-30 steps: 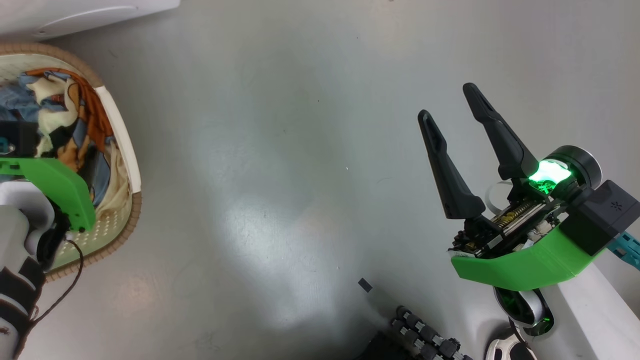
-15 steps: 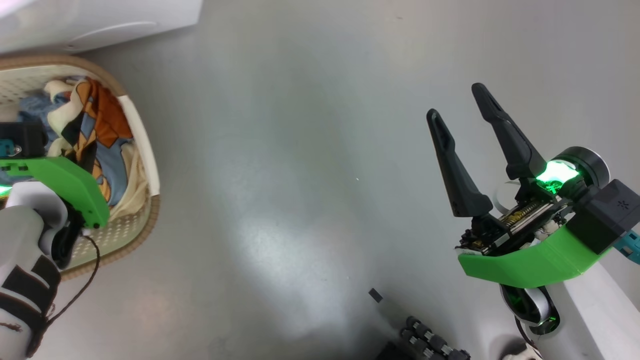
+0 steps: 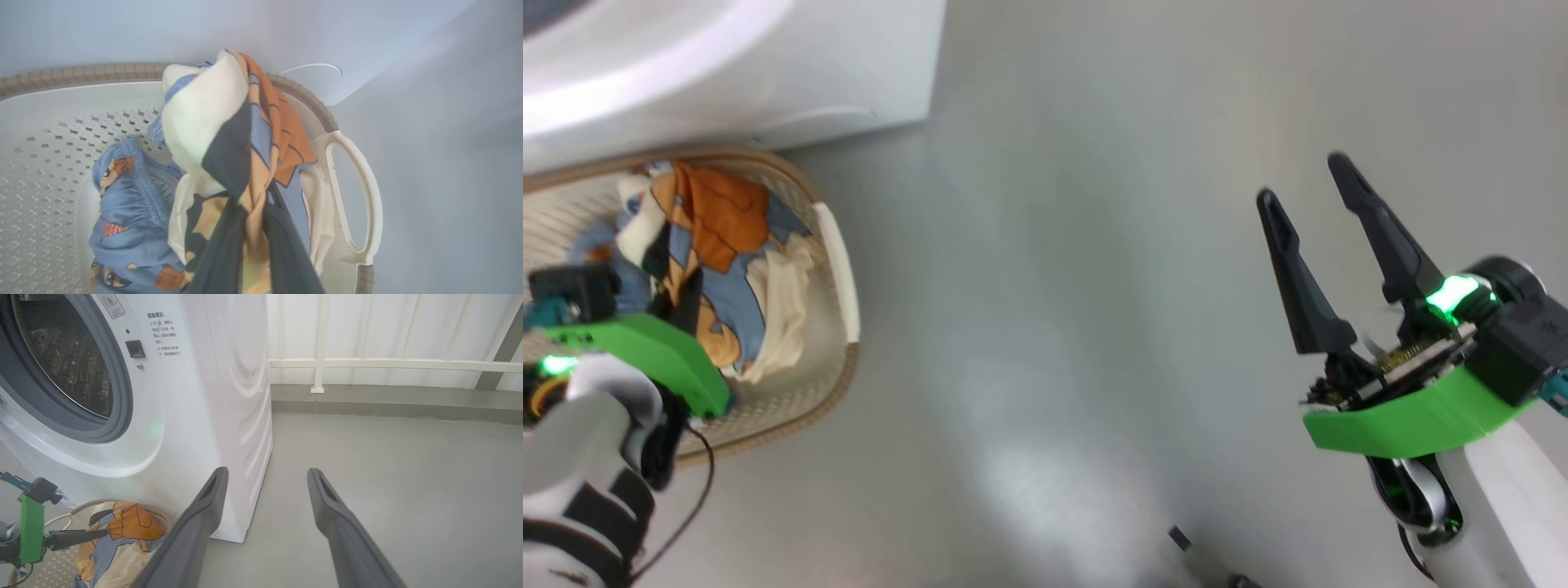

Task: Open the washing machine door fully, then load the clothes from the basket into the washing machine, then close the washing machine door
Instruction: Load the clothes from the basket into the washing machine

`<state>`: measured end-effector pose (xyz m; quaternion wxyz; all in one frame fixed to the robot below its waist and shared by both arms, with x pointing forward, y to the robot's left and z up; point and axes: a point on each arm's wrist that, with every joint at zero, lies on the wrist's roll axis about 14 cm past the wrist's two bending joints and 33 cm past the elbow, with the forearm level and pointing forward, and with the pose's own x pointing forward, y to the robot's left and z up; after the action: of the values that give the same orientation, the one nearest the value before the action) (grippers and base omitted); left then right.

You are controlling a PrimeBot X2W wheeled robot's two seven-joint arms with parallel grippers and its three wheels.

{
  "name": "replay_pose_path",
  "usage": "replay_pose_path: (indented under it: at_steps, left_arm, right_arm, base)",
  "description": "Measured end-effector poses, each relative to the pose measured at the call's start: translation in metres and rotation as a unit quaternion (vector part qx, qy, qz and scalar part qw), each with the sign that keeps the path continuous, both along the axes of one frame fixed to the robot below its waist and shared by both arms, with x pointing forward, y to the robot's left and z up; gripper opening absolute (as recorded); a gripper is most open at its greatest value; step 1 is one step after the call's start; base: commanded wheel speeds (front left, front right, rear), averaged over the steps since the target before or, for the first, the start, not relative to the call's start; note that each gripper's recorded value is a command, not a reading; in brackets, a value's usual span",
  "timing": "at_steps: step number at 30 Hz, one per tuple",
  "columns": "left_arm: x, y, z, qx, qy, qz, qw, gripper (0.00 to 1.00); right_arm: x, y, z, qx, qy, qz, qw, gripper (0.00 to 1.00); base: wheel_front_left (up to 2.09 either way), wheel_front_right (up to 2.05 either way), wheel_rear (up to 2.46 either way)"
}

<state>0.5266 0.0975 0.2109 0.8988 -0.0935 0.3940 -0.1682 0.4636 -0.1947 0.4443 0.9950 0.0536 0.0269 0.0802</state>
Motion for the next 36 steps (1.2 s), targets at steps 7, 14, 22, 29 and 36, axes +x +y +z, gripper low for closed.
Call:
replay_pose_path:
  at_steps: [7, 14, 22, 29, 36]
  left_arm:
    - [-0.02, 0.015, 0.035, -0.001, -0.024, 0.02, 1.0, 0.0]
    - [-0.022, 0.036, 0.083, -0.015, -0.075, 0.059, 0.995, 0.0]
    - [-0.048, 0.052, 0.127, -0.012, -0.135, 0.076, 0.988, 0.0]
    - [-0.068, 0.071, 0.172, -0.002, -0.204, 0.097, 0.974, 0.0]
    - [-0.089, 0.092, 0.212, 0.008, -0.267, 0.129, 0.955, 0.0]
  right_arm:
    - [-0.015, -0.005, 0.015, 0.014, -0.008, -0.007, 1.0, 1.0]
    - [-0.029, -0.01, 0.028, 0.021, -0.018, -0.015, 1.0, 1.0]
    - [-0.05, -0.012, 0.038, 0.025, -0.023, -0.014, 0.999, 1.0]
    - [-0.063, -0.009, 0.05, 0.033, -0.036, -0.012, 0.999, 1.0]
    - [-0.072, -0.005, 0.061, 0.035, -0.05, -0.005, 0.998, 1.0]
  base:
    - [0.0, 0.0, 0.0]
    - [0.0, 0.0, 0.0]
    - [0.0, 0.0, 0.0]
    - [0.0, 0.0, 0.0]
    - [0.0, 0.0, 0.0]
